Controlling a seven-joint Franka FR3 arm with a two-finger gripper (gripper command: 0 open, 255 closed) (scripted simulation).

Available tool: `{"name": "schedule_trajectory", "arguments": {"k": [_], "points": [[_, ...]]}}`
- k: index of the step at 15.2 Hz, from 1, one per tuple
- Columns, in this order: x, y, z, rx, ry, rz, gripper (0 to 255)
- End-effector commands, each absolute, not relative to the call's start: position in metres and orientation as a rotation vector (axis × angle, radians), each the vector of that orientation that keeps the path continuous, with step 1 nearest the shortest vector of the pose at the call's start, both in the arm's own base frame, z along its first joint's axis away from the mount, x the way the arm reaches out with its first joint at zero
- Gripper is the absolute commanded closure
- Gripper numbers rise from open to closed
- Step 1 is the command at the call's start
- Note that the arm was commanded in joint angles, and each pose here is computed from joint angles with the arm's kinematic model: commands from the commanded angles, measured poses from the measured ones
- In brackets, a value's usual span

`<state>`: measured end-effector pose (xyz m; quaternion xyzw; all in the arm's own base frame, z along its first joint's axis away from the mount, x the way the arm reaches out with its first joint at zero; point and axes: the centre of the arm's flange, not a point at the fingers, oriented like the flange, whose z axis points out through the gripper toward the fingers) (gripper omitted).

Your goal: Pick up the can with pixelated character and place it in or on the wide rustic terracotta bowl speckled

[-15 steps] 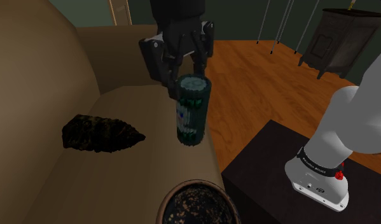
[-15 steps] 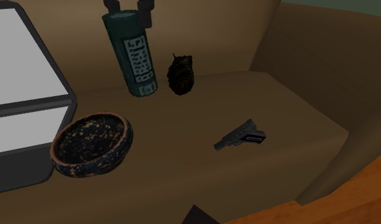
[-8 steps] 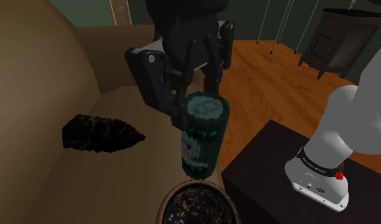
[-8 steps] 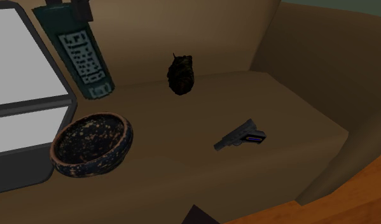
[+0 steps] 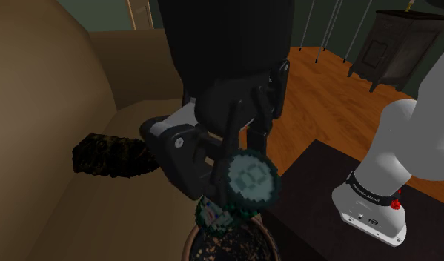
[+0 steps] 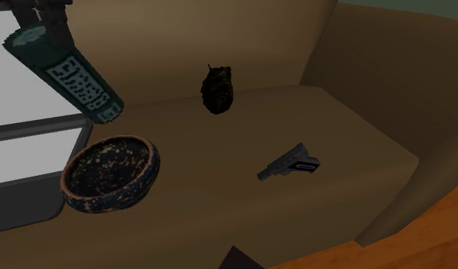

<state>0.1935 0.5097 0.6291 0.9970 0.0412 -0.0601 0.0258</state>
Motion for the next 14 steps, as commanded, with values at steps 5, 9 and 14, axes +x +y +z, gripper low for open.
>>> {"name": "schedule_trajectory", "arguments": {"k": [5,9,14], "points": [[0.192,0.51,0.599,3.083,0.127,-0.185,255],[0.192,0.51,0.578,3.083,0.127,-0.185,255],[0.192,0.51,0.551,3.083,0.127,-0.185,255]]}}
